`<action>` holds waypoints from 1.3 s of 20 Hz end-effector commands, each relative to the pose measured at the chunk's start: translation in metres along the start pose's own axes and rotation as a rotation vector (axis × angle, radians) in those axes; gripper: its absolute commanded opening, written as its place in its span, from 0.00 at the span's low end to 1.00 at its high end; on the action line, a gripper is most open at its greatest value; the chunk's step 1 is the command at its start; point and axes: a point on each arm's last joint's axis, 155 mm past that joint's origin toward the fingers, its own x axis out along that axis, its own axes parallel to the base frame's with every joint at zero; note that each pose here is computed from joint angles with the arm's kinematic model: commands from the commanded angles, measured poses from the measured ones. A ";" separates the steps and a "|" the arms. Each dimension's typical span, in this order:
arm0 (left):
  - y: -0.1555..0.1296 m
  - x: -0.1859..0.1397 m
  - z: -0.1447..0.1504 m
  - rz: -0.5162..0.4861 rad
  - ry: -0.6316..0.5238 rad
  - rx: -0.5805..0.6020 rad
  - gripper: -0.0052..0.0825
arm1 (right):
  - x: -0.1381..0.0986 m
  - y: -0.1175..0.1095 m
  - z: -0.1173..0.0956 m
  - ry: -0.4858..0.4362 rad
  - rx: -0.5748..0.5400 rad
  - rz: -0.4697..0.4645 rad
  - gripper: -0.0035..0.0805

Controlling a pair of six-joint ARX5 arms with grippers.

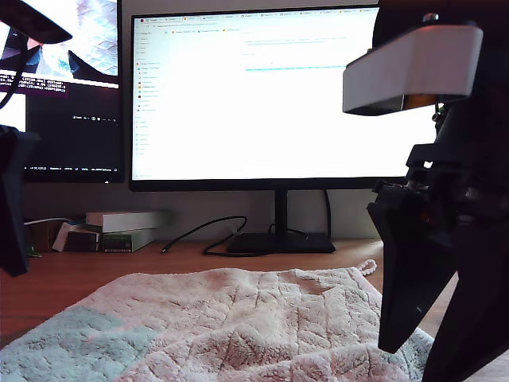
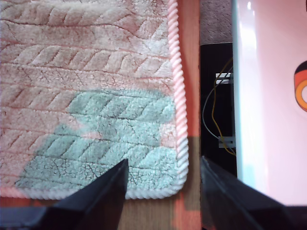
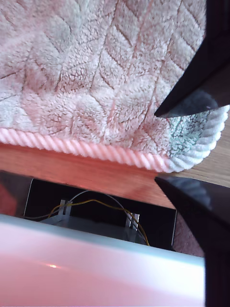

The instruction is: Fold the tea towel to a neat square and place it to the right

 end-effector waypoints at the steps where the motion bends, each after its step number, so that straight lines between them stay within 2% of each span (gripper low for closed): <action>1: -0.004 0.006 -0.004 -0.020 0.013 -0.005 0.55 | 0.010 0.010 -0.008 0.024 0.011 0.043 0.46; 6: -0.005 0.006 -0.005 -0.022 0.015 -0.007 0.55 | 0.016 0.008 -0.009 0.029 0.011 0.046 0.45; 10: -0.005 0.006 -0.005 -0.021 0.016 -0.007 0.55 | 0.022 0.011 -0.013 0.044 0.020 0.071 0.23; 12: -0.004 0.006 -0.005 -0.020 0.018 -0.007 0.55 | 0.024 0.015 -0.014 0.050 0.017 0.084 0.21; 17: -0.006 0.010 -0.008 -0.037 0.033 -0.012 0.55 | 0.026 0.019 -0.009 0.046 -0.012 0.091 0.07; 26: -0.014 0.025 -0.017 -0.106 0.088 0.028 0.55 | 0.026 0.014 -0.006 0.036 -0.017 0.075 0.05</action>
